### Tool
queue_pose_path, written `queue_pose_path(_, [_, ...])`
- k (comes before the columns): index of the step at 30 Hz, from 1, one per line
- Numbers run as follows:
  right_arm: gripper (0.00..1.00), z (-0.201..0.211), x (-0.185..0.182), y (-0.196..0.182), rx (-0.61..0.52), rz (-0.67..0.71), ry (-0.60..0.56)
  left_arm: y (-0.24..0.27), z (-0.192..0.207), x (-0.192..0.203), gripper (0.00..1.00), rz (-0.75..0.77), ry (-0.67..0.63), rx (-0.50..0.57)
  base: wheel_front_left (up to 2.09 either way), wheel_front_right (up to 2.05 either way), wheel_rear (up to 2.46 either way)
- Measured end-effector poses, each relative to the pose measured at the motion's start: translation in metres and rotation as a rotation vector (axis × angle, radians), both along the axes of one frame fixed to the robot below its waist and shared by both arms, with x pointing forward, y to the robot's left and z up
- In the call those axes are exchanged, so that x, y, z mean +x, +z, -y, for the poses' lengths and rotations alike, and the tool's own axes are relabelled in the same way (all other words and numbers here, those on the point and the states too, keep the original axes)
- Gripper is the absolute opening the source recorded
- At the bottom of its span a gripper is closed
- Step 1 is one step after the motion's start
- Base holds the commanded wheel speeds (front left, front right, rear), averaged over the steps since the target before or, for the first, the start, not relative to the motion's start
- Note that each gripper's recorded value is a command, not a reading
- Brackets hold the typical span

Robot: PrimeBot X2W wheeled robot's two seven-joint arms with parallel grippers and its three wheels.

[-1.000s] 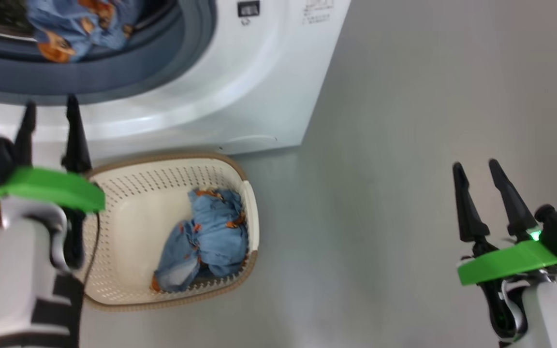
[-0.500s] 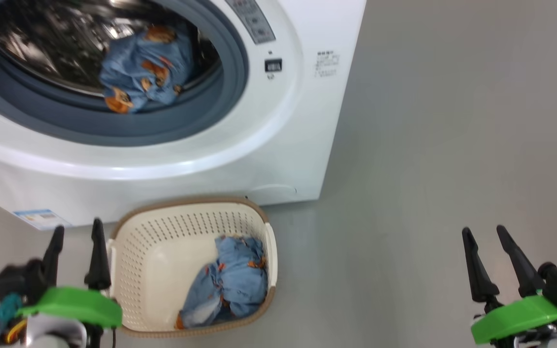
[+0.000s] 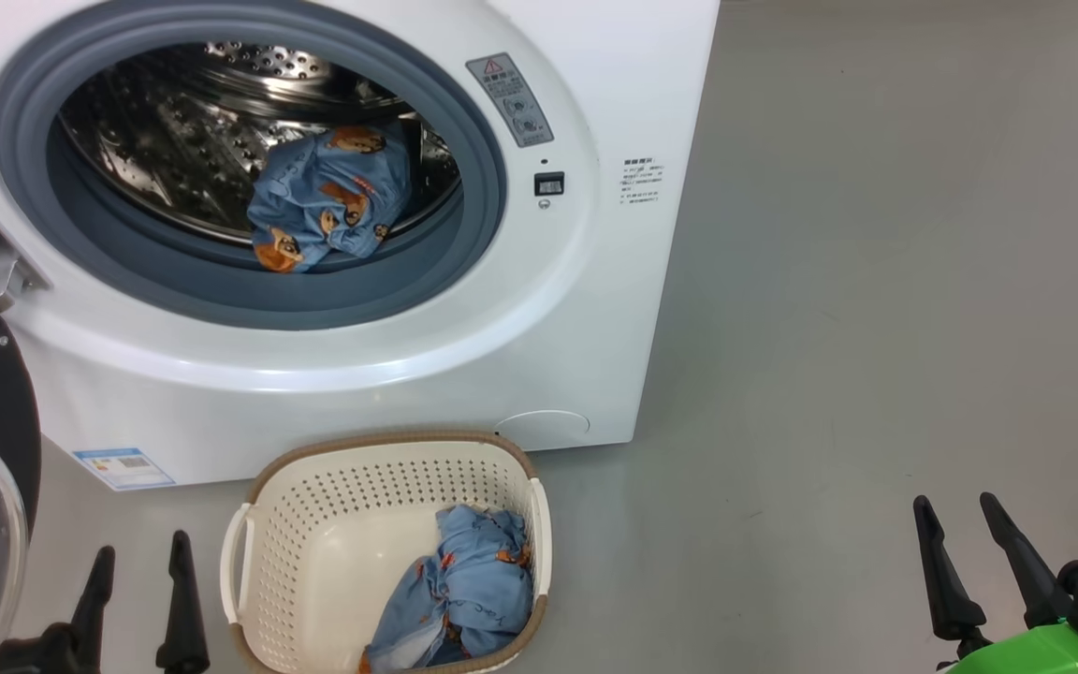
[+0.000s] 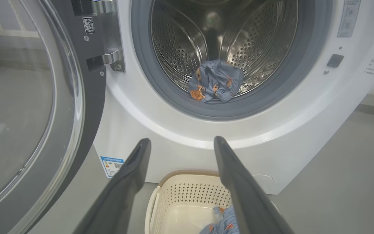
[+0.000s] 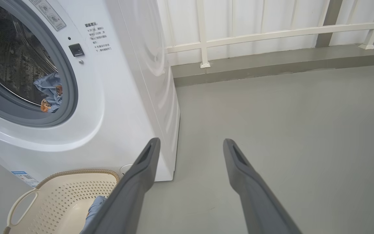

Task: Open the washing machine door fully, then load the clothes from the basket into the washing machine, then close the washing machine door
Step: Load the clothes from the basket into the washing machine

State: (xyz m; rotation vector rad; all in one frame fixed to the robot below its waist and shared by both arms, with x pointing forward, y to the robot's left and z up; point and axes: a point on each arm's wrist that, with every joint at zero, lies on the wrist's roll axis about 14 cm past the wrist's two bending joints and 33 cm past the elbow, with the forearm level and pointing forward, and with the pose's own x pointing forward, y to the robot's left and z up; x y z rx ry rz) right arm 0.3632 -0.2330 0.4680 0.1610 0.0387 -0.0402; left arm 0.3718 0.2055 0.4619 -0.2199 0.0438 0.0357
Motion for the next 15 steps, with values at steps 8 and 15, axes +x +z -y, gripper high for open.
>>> queue_pose_path(8, [1.0, 0.002, -0.002, 0.0, -0.001, -0.001, -0.005, 0.002, 0.005, -0.001, 1.0, 0.007, -0.005, -0.004, 0.0, 0.0, 0.0])
queue_pose_path(15, [1.0, 0.002, -0.001, -0.004, 0.0, -0.011, -0.006, -0.005, 0.012, 0.0, 1.0, -0.014, -0.025, -0.011, 0.0, 0.0, 0.0])
